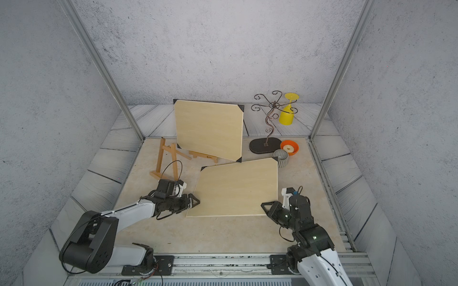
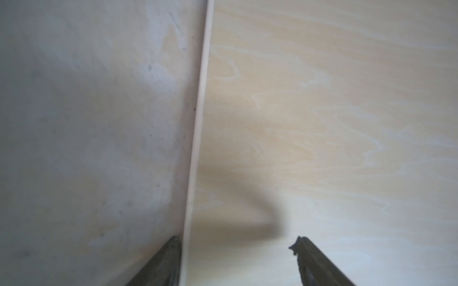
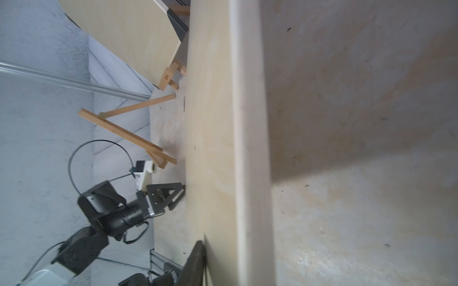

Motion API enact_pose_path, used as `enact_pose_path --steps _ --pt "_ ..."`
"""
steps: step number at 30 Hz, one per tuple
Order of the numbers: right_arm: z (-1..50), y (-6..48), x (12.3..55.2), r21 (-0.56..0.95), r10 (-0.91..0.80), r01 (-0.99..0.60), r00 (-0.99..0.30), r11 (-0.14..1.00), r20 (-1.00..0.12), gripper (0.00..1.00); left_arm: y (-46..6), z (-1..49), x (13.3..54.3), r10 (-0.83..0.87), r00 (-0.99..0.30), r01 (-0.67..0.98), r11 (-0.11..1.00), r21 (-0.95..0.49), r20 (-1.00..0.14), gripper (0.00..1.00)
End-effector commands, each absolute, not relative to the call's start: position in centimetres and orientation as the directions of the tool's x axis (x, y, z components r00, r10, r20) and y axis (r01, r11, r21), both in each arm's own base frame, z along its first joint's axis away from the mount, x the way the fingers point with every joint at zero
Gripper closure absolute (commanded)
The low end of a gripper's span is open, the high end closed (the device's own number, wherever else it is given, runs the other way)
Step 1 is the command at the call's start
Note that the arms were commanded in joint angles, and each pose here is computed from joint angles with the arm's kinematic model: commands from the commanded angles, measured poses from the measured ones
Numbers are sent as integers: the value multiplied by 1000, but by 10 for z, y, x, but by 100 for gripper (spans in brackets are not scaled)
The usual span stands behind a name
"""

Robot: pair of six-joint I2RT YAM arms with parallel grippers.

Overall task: Assemble the easel
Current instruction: Pick up the drawing board from the center of the board.

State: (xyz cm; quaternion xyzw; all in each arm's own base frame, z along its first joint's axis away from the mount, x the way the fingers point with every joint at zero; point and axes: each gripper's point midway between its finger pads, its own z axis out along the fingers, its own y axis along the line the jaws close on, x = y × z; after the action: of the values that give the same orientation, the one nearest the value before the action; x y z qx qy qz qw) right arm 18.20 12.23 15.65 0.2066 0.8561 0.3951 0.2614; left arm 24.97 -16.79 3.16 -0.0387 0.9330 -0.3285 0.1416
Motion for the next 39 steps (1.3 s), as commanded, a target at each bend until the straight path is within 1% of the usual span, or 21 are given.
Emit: enact_pose_path --steps 1,4,7,10,12,16,18,20,24,28,29,33,39 --pt "131 102 169 731 630 296 -742 615 -230 81 -153 -12 178 -142 -988 -148 831 -536 54 24" --pt "134 88 159 710 667 341 -705 616 -241 85 -152 -11 178 -143 -988 -147 832 -535 50 24" --pt "126 77 145 669 696 417 -686 615 -212 85 -153 -9 179 -143 -989 -145 831 -538 45 24" --pt "125 76 141 667 705 434 -682 606 -197 85 -153 -9 179 -144 -989 -146 832 -536 45 24" --pt "134 84 145 700 684 381 -699 604 -210 85 -153 -8 179 -146 -988 -147 831 -537 45 24" --pt "151 87 147 717 654 316 -714 621 -251 85 -152 -4 182 -152 -988 -142 832 -537 25 25" --pt "163 98 152 763 639 257 -727 593 -252 87 -153 0 183 -154 -988 -141 827 -544 21 25" --pt "171 99 152 778 641 236 -722 582 -260 89 -154 4 185 -156 -988 -134 824 -550 7 26" --pt "188 93 147 765 633 213 -711 608 -305 93 -150 20 188 -172 -984 -120 828 -548 -44 27" --pt "199 92 144 757 612 182 -716 628 -335 100 -147 42 192 -172 -980 -92 833 -545 -98 26" --pt "202 92 143 759 606 168 -717 629 -344 100 -145 46 193 -179 -978 -92 836 -541 -110 26" --pt "224 92 139 757 577 89 -707 647 -410 100 -144 65 194 -209 -965 -89 825 -558 -156 26" --pt "270 101 134 721 460 -109 -703 685 -543 100 -149 109 200 -223 -941 -19 786 -618 -255 26"
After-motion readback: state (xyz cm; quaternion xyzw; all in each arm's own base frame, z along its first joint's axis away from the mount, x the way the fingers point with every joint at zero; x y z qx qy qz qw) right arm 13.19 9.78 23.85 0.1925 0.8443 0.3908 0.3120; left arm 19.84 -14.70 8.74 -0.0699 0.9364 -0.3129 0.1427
